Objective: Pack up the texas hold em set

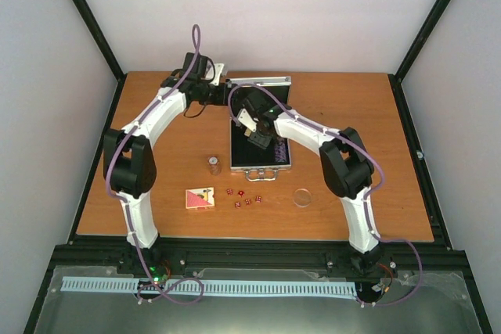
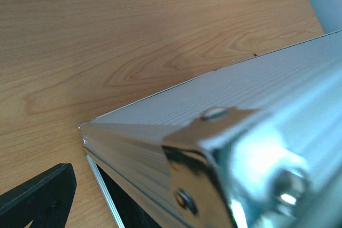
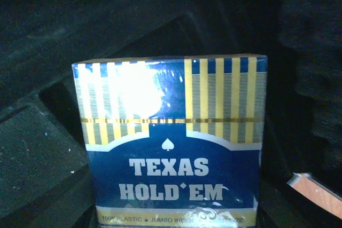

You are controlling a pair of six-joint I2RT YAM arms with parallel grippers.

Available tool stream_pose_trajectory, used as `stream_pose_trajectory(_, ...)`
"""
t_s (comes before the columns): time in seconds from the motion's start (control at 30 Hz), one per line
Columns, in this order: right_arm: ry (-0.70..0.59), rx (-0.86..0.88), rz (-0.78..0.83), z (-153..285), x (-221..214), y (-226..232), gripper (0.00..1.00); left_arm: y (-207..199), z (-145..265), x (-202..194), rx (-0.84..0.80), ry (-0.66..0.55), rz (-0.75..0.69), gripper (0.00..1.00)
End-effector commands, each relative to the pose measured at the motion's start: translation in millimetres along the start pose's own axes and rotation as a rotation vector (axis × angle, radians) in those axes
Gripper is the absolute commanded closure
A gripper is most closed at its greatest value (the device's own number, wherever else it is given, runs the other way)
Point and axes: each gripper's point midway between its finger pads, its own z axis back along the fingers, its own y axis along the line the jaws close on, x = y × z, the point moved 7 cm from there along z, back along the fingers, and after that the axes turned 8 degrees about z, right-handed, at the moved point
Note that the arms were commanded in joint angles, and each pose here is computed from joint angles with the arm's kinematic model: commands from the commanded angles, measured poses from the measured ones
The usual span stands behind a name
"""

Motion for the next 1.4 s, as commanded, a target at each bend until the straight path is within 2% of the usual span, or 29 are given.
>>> stream_pose_trajectory(0.0, -0.015, -0.016, 0.027, -13, 3, -12, 0.58, -6, -1, 10, -0.014, -0.010, -0.019, 0.00)
stream_pose_trajectory(0.37, 0.012, -0.067, 0.035, -30, 6, -27, 0.54, -3, -5, 13, -0.007, -0.007, -0.016, 0.00)
stream_pose_trajectory(0.6, 0.040, -0.084, 0.048, -45, 4, -25, 0.39, 3, -11, 12, -0.010, 0.007, -0.001, 0.00)
stream_pose_trajectory(0.8, 0.053, -0.105, 0.046, -54, 5, -28, 0.34, 8, -13, 12, -0.004, 0.009, 0.007, 0.00)
stream_pose_trajectory(0.9, 0.050, -0.095, 0.041, -55, 5, -27, 0.23, 10, -14, 12, -0.003, 0.011, 0.012, 0.00)
stream_pose_trajectory(0.97, 0.048, -0.089, 0.035, -53, 5, -25, 0.21, 11, -14, 13, -0.003, 0.011, 0.013, 0.00)
stream_pose_trajectory(1.03, 0.044, -0.093, 0.022, -49, 4, -27, 0.13, 12, -14, 13, -0.001, 0.011, 0.016, 0.00)
stream_pose_trajectory(1.13, 0.022, -0.095, -0.003, -42, 6, -28, 0.09, 14, -14, 13, 0.000, 0.010, 0.018, 0.00)
stream_pose_trajectory(1.2, -0.008, -0.098, -0.034, -32, 9, -31, 0.01, 15, -13, 14, 0.001, 0.011, 0.020, 0.00)
stream_pose_trajectory(1.37, -0.056, -0.119, -0.176, -6, 19, -46, 0.00, 15, -11, 15, 0.003, 0.004, 0.019, 0.00)
